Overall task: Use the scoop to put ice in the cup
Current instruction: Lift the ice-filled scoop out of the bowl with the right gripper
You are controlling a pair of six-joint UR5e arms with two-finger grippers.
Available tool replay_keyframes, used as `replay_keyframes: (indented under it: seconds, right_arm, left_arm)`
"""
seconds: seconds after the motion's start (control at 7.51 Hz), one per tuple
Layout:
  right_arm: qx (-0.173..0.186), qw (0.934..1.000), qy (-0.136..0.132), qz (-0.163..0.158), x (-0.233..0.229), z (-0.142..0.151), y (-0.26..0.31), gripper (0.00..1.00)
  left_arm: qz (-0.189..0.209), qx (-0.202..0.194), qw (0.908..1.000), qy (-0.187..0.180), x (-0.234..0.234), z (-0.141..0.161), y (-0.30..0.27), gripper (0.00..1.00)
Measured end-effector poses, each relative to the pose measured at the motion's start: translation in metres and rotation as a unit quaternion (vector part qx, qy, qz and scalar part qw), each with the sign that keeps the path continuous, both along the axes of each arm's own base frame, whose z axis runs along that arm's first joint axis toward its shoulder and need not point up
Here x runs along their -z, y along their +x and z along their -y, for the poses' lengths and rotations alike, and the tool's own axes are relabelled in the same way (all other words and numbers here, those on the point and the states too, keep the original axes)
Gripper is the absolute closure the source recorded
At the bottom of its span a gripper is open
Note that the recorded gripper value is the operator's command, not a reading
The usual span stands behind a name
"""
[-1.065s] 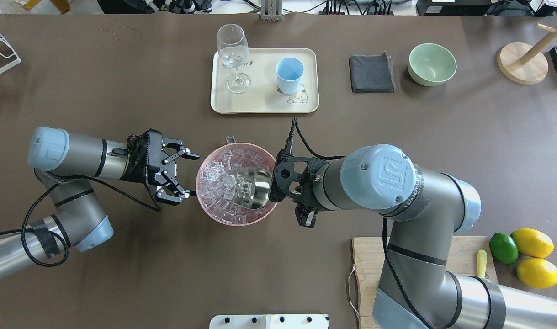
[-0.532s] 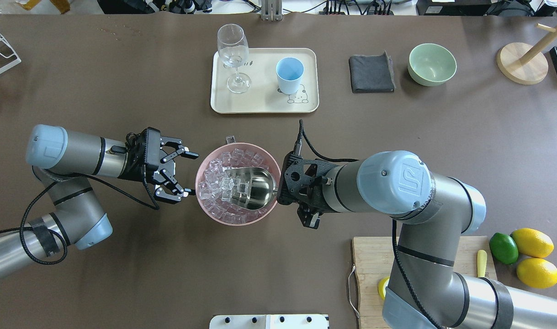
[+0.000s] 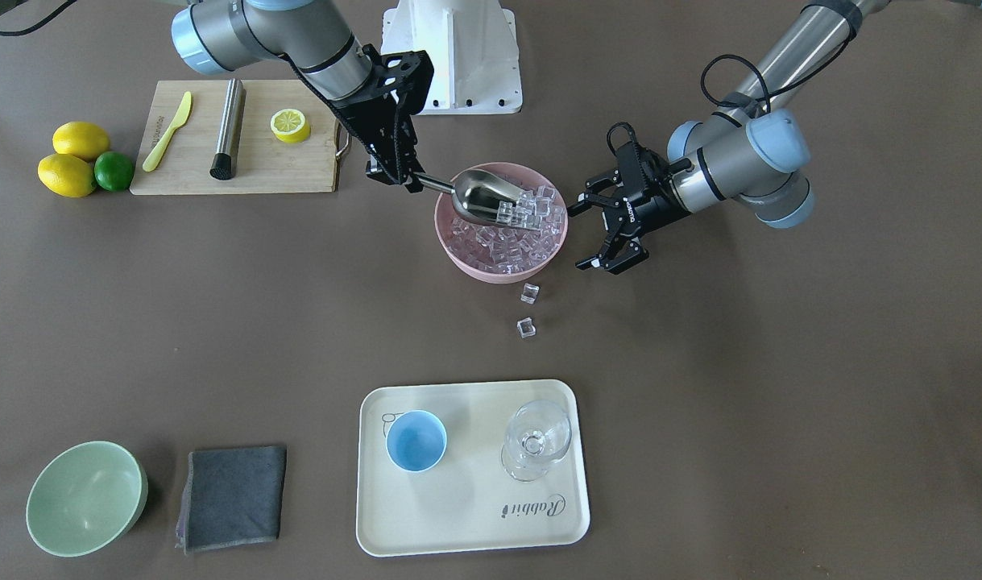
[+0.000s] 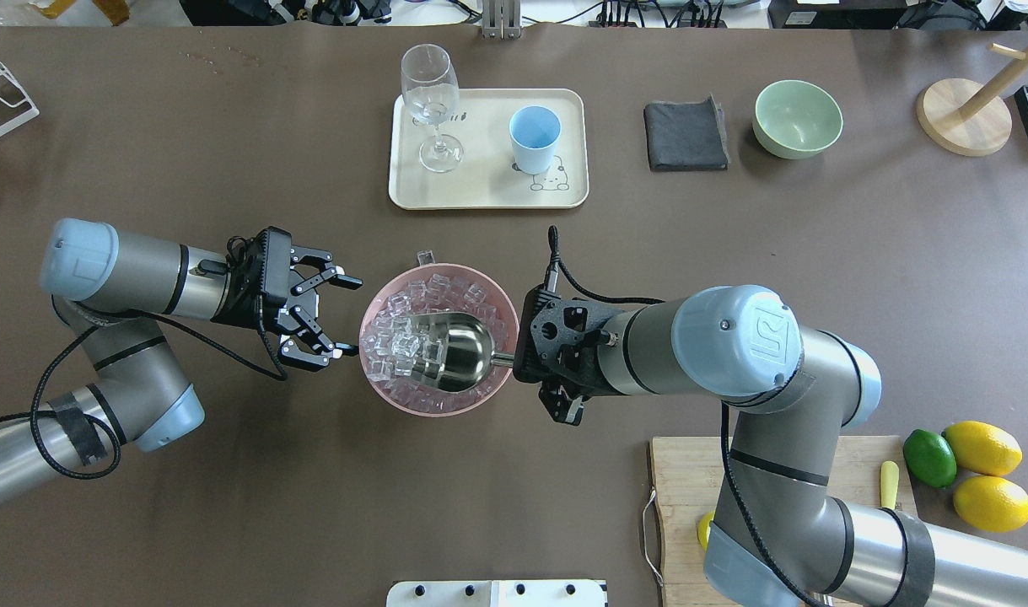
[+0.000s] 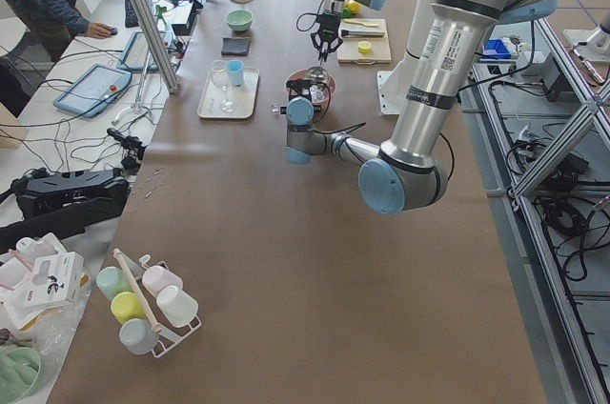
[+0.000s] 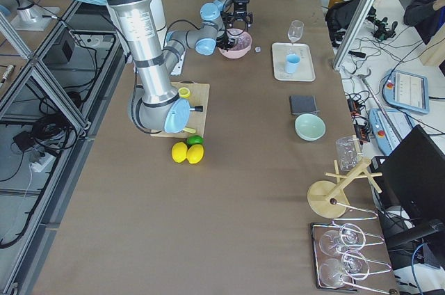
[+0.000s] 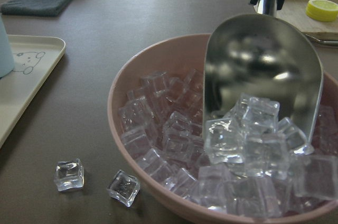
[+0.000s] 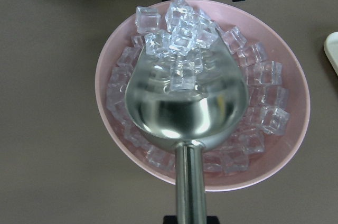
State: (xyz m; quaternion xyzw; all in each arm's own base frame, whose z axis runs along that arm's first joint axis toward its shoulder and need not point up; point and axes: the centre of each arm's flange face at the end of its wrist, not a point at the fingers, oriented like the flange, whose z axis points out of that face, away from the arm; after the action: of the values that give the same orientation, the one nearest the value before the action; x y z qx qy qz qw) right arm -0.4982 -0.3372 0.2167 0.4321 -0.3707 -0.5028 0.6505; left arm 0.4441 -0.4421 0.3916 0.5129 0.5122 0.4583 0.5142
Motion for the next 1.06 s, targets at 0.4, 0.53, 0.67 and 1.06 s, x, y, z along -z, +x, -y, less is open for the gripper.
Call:
replay_keyframes:
  seconds: [0.4,0.53,0.67,1.06]
  right_arm:
    - [0.038,0.9985,0.016,0.035,-0.014,-0.002,-0.013,1.0]
    - [0.049,0.9973,0.02,0.05,-0.026,-0.001,-0.017,1.0]
    - [0.059,0.9962,0.02,0.06,-0.034,0.001,-0.019,1.0]
    - [0.082,0.9941,0.01,0.07,-0.041,0.013,-0.01,1.0]
  left_arm:
    - [0.002,-0.004,1.0,-0.001,0.001,0.0,-0.001,0.02]
    - [0.002,-0.004,1.0,-0.001,0.001,0.0,-0.001,0.02]
    - [0.002,-0.005,1.0,-0.001,0.001,0.0,-0.001,0.02]
    - [0.002,-0.005,1.0,-0.002,0.001,0.002,-0.003,0.02]
